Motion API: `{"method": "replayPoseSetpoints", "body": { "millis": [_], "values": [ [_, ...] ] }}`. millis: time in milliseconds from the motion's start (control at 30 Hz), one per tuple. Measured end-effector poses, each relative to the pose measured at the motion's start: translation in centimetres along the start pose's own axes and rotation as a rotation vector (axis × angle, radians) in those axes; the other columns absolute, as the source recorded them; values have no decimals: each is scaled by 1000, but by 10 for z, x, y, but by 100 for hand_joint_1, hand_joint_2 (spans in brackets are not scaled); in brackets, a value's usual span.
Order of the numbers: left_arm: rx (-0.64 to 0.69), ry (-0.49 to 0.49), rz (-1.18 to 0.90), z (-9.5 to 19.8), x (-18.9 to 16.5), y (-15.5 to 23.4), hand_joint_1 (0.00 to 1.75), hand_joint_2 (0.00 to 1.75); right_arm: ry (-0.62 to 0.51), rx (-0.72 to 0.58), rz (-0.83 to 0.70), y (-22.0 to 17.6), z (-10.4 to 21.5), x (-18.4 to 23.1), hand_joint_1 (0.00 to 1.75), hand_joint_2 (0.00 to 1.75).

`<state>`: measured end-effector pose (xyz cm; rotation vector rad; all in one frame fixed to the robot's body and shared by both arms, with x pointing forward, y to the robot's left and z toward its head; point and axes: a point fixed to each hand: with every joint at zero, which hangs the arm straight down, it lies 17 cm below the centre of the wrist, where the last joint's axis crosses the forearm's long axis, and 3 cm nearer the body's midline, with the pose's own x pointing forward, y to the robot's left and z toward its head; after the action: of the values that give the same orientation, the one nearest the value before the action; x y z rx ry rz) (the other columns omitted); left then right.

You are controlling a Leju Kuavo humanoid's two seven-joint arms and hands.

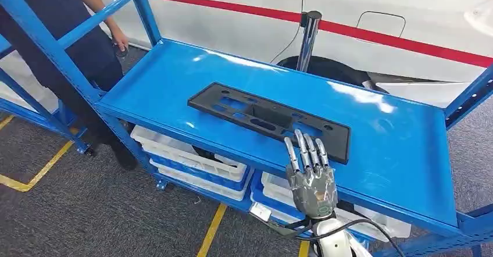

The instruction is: Take the parts from the cabinet and place them on the table.

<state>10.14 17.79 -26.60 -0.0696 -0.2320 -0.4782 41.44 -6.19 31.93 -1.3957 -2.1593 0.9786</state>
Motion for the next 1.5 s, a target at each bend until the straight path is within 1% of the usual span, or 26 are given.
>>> {"method": "replayPoseSetpoints", "body": {
  "millis": [200, 467, 733, 1067, 1267, 1500],
  "values": [
    [-8, 0, -5, 0, -1, -1, 0, 0, -86, 113, 62, 15, -8, 16, 0, 175],
    [-14, 1, -9, 0, -1, -2, 0, 0, -141, 220, 115, 29, -15, 26, 0, 175],
    [-16, -3, -25, 1, -1, -3, 0, 0, -165, 225, 142, 26, -27, 30, 0, 175],
    [-18, -5, -30, 1, -1, -3, 0, 0, -159, 224, 187, 24, -39, 27, 0, 175],
    [-20, -5, -34, 1, -1, -3, 0, 0, -138, 247, 234, 31, -44, 17, 0, 175],
    [-24, -9, -42, 1, 1, -4, 0, 0, -127, 286, 268, 47, -42, 8, 0, 175]
  ]
}}
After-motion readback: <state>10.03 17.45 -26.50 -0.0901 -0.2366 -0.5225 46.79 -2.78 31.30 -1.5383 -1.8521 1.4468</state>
